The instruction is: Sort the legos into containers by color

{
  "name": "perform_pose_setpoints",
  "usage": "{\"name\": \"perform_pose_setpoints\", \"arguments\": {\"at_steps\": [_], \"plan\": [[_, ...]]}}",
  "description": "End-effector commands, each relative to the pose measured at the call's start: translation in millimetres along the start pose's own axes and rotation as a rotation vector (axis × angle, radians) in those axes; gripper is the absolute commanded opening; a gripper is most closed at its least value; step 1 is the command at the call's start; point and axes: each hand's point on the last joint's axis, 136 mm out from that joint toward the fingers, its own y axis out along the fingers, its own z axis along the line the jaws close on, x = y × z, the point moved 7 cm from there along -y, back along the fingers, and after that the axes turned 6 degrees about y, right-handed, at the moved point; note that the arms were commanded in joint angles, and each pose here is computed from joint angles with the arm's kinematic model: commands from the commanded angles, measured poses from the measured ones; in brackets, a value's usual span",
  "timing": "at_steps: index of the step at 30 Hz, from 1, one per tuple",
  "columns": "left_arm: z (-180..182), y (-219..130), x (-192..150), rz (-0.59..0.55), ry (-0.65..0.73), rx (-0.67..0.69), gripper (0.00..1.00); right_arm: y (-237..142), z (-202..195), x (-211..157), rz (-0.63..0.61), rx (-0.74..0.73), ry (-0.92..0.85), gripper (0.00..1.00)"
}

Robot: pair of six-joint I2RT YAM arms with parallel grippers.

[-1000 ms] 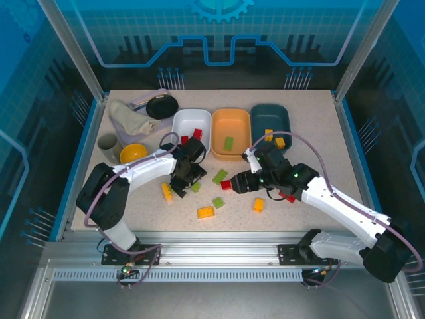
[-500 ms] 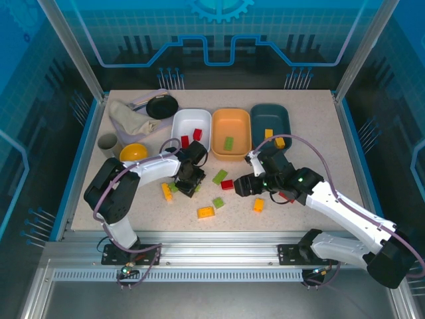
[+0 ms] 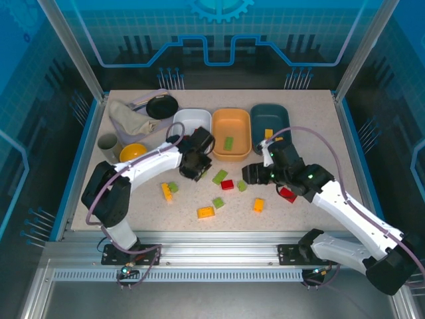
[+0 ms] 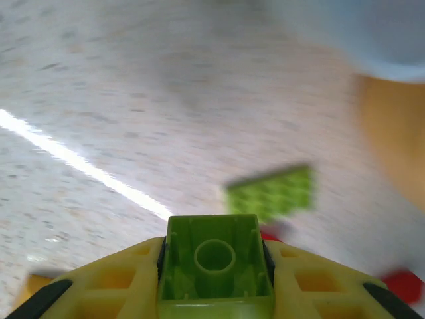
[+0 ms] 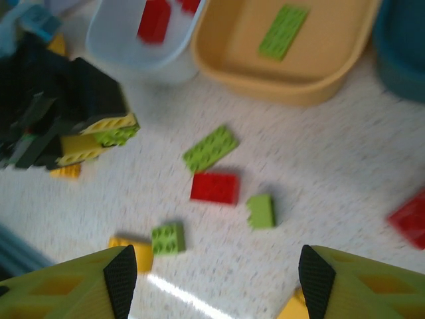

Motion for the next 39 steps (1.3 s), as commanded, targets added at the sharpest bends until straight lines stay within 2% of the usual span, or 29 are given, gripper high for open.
{"name": "perform_pose_setpoints", "arguments": {"at_steps": [1, 6, 11, 19, 23, 26, 30, 34, 36, 39], "plan": [[-27, -12, 6, -0.043, 0.200, 0.009, 0.33, -11, -7, 32, -0.136, -0.040, 0.125, 0.68], [-89, -1, 13, -0.035, 0.368, -0.114, 0.35, -6, -20, 64, -0.187, -0.047, 0.270, 0.68], [-135, 35, 17, 0.007, 0.480, -0.166, 0.38, -2, -32, 83, -0.186, -0.022, 0.379, 0.68], [-152, 93, 32, 0.065, 0.447, -0.144, 0.41, 1, -42, 78, -0.145, -0.044, 0.407, 0.68], [-155, 111, 36, 0.109, 0.432, -0.167, 0.50, 0, -47, 73, -0.137, -0.049, 0.410, 0.68], [-161, 102, 38, 0.102, 0.451, -0.182, 0.61, 2, -49, 71, -0.122, -0.065, 0.389, 0.69], [-167, 74, 42, 0.067, 0.455, -0.205, 0.67, 7, -52, 66, -0.079, -0.094, 0.352, 0.68], [-167, 29, 45, -0.002, 0.448, -0.232, 0.71, 11, -54, 51, -0.002, -0.159, 0.299, 0.67], [-162, 4, 45, -0.038, 0.454, -0.244, 0.73, 13, -54, 38, 0.067, -0.202, 0.292, 0.67], [-146, -30, 41, -0.079, 0.503, -0.262, 0.76, 18, -61, 6, 0.243, -0.327, 0.365, 0.69]]}}
